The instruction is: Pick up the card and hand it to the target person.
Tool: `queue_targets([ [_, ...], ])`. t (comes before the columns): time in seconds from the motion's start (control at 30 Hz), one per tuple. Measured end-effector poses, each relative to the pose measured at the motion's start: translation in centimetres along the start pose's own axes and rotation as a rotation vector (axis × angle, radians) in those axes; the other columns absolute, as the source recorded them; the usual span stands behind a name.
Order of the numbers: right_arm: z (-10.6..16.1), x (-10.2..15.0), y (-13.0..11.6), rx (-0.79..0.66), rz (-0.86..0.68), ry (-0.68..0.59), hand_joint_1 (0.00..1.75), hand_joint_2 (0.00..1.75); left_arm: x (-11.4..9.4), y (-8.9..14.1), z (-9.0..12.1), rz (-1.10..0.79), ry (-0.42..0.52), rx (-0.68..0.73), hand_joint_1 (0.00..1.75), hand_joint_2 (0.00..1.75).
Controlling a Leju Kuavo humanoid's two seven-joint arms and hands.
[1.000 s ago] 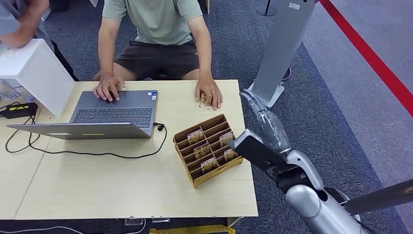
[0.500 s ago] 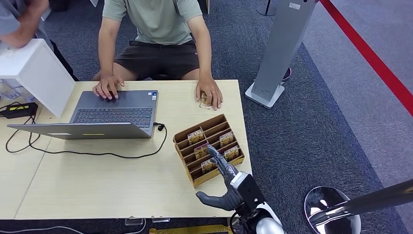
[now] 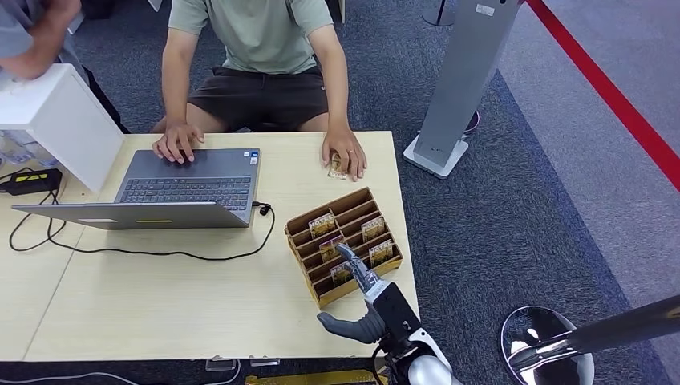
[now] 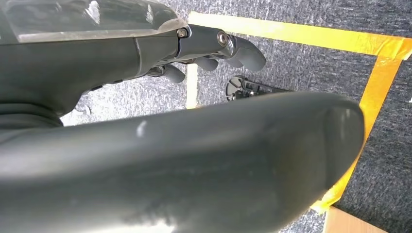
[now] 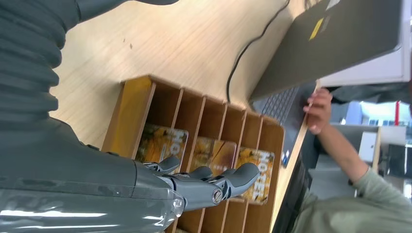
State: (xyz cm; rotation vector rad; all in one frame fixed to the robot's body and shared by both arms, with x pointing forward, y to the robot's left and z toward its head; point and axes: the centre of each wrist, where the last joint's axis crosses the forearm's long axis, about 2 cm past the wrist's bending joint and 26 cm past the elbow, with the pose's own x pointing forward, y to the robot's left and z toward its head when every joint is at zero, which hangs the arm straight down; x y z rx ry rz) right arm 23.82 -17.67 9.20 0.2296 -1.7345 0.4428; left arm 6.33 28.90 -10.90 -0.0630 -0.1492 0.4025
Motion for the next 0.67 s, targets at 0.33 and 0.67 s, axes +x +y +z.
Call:
queue_targets([
  [0.33,0.2,0.3,-1.5,-0.093,0.066,0.006,0.0,1.75,0.0,0.0,0.0,-0.003,-0.017,-0.011,0.0,0.0],
  [0.67,0.2,0.9,-2.0,-0.103,0.078,-0.012,0.0,1.75,0.0,-0.1,0.0,0.001,-0.024,-0.014,0.0,0.0],
])
